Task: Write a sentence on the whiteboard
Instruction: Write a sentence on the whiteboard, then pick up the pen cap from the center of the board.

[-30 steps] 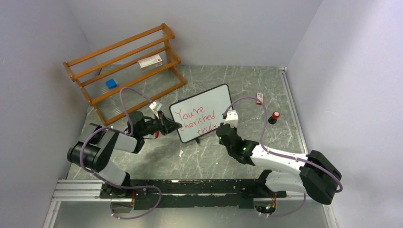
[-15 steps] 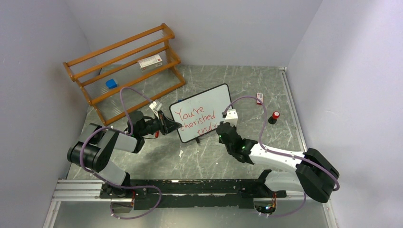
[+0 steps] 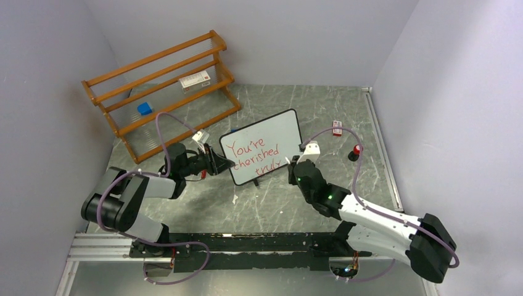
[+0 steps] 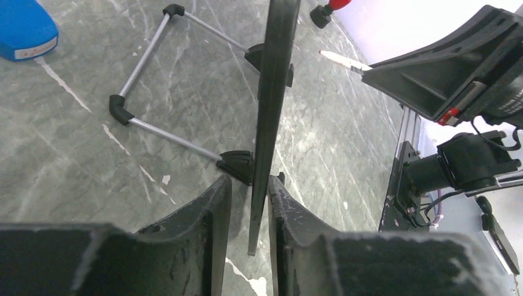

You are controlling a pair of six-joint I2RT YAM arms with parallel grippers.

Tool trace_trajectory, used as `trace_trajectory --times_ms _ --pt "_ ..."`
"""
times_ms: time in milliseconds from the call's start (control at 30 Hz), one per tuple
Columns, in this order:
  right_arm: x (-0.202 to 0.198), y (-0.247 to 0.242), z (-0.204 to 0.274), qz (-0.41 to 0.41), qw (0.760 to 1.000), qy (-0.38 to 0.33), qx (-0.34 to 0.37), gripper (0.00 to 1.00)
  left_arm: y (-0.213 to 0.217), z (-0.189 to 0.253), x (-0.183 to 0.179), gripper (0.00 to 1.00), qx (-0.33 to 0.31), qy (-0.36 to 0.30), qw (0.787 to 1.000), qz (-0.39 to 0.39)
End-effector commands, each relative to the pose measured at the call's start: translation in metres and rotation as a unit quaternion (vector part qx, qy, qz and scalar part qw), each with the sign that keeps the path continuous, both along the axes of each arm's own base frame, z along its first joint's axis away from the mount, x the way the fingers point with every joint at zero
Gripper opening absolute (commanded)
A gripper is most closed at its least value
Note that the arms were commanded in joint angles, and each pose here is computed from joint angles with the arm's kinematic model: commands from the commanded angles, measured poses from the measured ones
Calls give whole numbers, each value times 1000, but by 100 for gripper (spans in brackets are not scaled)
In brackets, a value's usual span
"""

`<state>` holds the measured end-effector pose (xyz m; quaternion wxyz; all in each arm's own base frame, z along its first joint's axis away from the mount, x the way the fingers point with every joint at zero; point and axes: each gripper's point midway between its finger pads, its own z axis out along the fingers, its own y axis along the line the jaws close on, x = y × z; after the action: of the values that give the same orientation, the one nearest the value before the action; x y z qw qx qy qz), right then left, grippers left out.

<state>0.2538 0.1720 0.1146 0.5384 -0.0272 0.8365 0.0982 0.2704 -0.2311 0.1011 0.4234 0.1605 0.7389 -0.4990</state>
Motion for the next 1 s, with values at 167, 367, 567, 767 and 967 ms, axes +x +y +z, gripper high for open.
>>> trace_trajectory --times_ms 167,367,567,767,967 --pt "-8 -5 14 14 1000 -17 22 0 13 24 10 44 20 -16 999 46" --pt "-13 -7 25 34 998 -42 33 0 44 45 18 68 56 1 986 156" --pt "-16 -10 37 45 996 -67 43 0 84 71 13 96 110 12 961 253" --pt "-20 -8 41 60 993 -82 60 0 120 83 -1 99 162 54 929 329" --pt "-24 -9 43 67 991 -94 75 0 135 59 -21 92 237 115 909 323"
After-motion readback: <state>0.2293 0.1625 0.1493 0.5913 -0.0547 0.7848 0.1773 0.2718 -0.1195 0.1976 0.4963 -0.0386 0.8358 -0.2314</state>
